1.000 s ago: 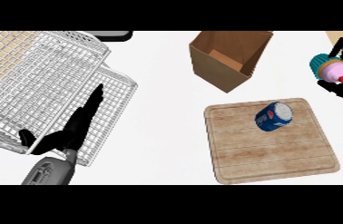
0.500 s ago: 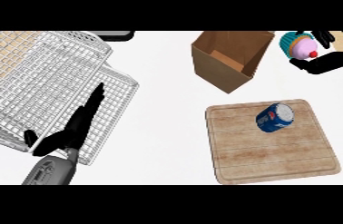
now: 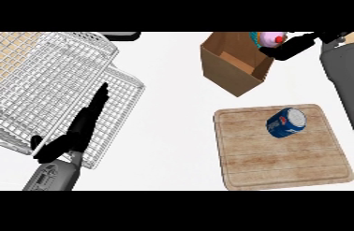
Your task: Pick the cupcake from the cutting board and place it in the cardboard box
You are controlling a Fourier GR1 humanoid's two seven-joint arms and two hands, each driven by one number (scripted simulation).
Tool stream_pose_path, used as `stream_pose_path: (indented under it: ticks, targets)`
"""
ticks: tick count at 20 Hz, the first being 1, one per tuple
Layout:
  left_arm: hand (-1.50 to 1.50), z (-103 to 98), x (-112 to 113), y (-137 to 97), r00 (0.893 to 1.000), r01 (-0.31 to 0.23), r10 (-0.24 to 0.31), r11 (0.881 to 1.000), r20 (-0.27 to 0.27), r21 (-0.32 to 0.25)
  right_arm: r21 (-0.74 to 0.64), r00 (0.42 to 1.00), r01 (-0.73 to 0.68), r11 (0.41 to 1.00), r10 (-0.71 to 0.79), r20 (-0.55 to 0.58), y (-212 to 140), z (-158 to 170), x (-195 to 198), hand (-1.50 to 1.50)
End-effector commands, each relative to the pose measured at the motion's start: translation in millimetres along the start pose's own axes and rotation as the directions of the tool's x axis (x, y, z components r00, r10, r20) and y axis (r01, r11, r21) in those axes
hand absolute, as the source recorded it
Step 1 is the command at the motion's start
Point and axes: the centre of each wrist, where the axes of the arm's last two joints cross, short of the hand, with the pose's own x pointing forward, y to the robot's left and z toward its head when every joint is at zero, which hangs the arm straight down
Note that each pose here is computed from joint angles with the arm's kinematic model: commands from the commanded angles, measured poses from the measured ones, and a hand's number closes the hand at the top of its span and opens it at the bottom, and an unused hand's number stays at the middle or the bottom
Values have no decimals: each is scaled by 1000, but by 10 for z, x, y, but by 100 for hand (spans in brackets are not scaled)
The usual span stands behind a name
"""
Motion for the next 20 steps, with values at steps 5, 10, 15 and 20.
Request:
stream_pose_path:
  ticks: [5,10,15,20]
  targets:
    - [0,-43,80,770,972,233,-226,945,-59,227,54,998,9,998,-5,-62,434,-380,257,150]
    - [0,-83,83,769,976,218,-216,947,-32,235,24,988,-18,1000,22,-151,733,-450,240,150]
    - [0,-42,29,671,975,222,-221,946,-31,235,85,964,88,992,-63,-258,844,-459,134,-150]
    - [0,-15,-38,682,971,236,-236,947,-29,218,53,967,139,989,-124,-222,1112,-503,202,-150]
